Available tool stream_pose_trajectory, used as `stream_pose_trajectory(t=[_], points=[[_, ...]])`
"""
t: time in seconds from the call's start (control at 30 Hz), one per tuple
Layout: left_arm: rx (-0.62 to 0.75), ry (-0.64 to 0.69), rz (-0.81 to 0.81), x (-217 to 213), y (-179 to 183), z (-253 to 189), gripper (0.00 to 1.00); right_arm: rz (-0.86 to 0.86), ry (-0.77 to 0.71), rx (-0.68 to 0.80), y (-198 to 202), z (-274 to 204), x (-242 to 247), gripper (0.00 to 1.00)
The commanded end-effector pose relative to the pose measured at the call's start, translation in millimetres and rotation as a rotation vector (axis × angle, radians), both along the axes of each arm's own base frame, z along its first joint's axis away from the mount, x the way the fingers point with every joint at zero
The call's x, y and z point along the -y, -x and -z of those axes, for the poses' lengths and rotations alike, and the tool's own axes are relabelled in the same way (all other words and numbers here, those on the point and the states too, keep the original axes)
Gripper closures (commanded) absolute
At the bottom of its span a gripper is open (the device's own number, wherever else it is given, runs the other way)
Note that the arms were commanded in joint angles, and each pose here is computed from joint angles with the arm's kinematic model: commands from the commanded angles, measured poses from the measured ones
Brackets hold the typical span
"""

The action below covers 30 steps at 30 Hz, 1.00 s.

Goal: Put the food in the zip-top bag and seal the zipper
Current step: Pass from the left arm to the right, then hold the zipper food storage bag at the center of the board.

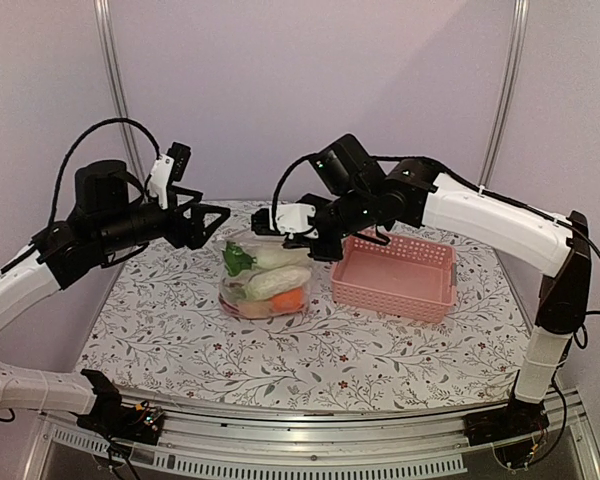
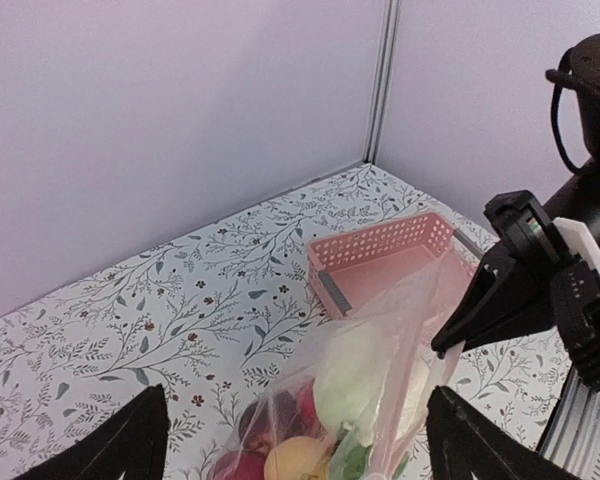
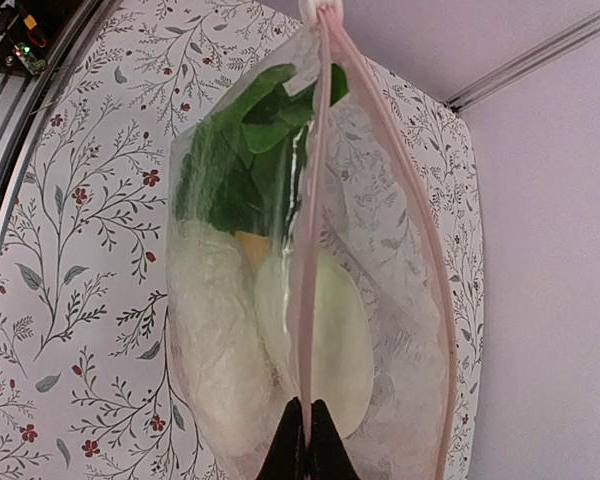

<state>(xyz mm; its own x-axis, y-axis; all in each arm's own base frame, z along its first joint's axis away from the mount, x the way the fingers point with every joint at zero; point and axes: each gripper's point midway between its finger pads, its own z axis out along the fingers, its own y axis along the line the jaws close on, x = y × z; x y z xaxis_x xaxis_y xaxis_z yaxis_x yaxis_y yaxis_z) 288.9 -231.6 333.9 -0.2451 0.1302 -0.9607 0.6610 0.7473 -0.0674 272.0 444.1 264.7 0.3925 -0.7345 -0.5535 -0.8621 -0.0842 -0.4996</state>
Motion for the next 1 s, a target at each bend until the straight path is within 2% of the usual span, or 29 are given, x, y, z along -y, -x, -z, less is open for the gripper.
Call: stream_pose_trajectory(t=[0.0,0.27,0.53,0.63,0.77,0.97], points=[[0.099,0.150,0.010,-10.5,17.6,-22.1,0.12,0.018,-0.101,0.026,-1.8,-41.6,0.7,1.00],[0.102,0.248,0.042,-17.5,40.0,11.2,0.26,0.032,-0.161,0.039,-4.9,-68.1,3.0,1.00],[0.100,0.248,0.013,-12.3,19.1,33.4,0.32,0.025,-0.158,0.040,-4.4,-67.9,3.7,1.00],[0.112,0.253,0.040,-6.9,14.5,32.9,0.37,0.031,-0.150,0.039,-5.3,-65.3,5.0,1.00],[0.122,0.257,0.066,-2.3,8.4,30.1,0.51,0.032,-0.140,0.030,-5.3,-59.4,5.0,1.00],[0.129,0.242,0.084,0.1,4.4,31.4,0.55,0.038,-0.136,0.031,-5.8,-58.2,6.1,1.00]])
